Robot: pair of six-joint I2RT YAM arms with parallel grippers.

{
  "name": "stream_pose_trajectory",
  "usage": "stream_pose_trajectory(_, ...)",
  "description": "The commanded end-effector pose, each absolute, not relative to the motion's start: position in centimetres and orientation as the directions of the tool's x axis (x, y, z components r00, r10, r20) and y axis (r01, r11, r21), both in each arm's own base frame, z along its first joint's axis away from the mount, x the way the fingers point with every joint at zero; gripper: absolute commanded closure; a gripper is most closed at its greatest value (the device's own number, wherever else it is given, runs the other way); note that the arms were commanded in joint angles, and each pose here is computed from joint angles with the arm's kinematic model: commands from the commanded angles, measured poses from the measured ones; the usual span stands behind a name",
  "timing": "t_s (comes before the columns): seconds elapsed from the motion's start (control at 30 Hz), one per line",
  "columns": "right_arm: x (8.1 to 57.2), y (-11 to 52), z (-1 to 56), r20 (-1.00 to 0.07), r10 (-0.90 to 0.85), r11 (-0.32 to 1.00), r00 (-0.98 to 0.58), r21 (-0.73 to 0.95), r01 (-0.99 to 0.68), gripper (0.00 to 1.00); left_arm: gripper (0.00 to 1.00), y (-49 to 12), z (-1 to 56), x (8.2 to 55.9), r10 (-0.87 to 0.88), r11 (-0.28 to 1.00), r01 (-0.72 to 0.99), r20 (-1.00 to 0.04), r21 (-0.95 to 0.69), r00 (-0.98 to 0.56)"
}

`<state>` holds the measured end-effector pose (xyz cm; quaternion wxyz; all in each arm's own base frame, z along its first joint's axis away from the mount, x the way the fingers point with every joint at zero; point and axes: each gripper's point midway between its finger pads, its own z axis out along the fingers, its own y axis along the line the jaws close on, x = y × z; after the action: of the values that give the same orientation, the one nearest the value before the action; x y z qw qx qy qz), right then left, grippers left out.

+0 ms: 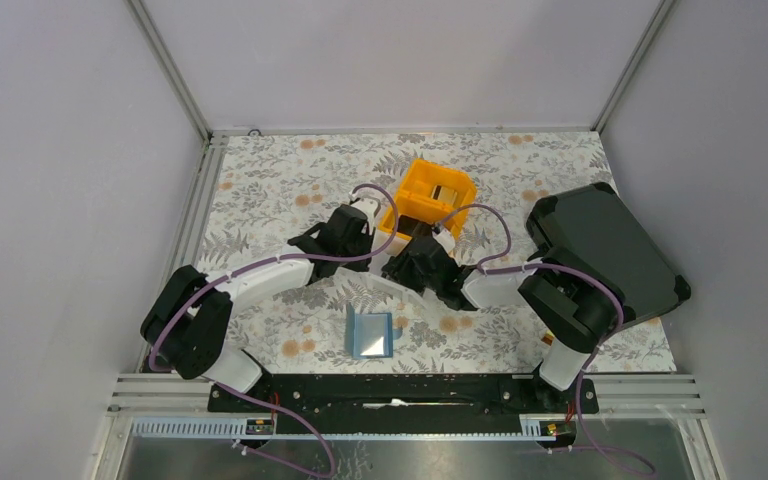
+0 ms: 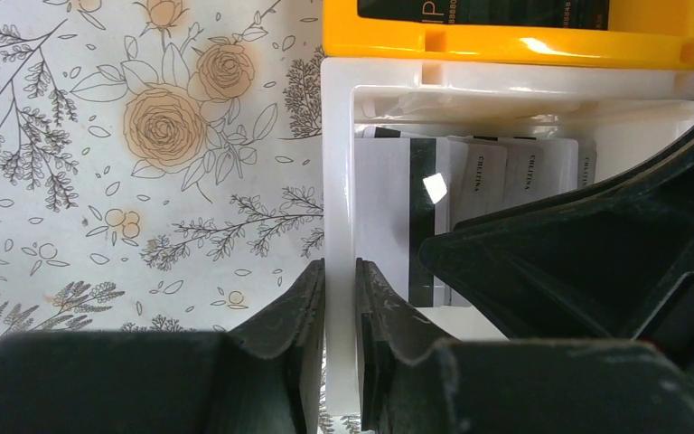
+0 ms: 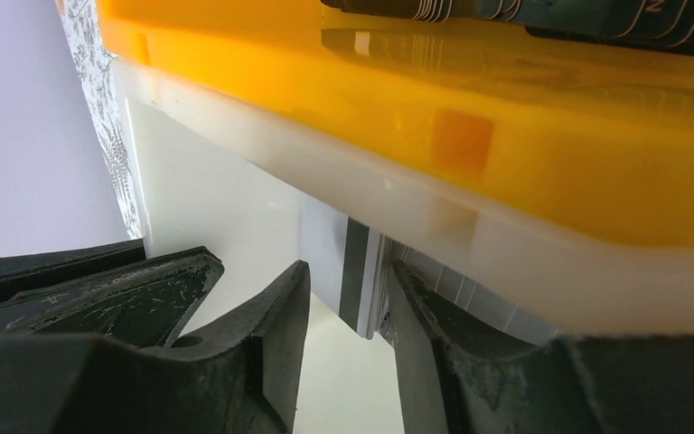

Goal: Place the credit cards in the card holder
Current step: Pick up the credit card from the storage box.

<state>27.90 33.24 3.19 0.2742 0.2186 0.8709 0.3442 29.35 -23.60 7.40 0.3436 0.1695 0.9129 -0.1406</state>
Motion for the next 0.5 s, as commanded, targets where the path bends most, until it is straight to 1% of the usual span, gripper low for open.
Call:
stream_pose_trajectory(0.0, 27.8, 35.7, 4.7, -0.328, 0.516, 0.634, -0.792, 0.767, 0.095, 0.58, 1.0, -24.3, 8.3, 29.2, 0.218, 0.882, 0.445, -0.705, -0.153, -0.675)
stream_pose_trajectory(0.2, 27.5, 36.4, 5.6, -0.334, 0.502, 0.593, -0.798, 0.804, 0.036, 0.7, 1.0, -24.1, 8.3, 29.4, 0.217, 0.887, 0.438, -0.706, -0.145, -0.674)
stream_pose_trajectory(0.33, 27.6, 36.5, 6.9, -0.349, 0.508, 0.564, -0.788, 0.826, -0.001, 0.72, 1.0, -24.0, 8.3, 29.4, 0.217, 0.89, 0.433, -0.707, -0.14, -0.674)
stream_pose_trajectory(0.47, 27.9, 36.3, 7.1, -0.374, 0.507, 0.577, -0.776, 0.816, -0.016, 0.71, 1.0, -24.0, 8.3, 29.5, 0.217, 0.891, 0.433, -0.707, -0.138, -0.673)
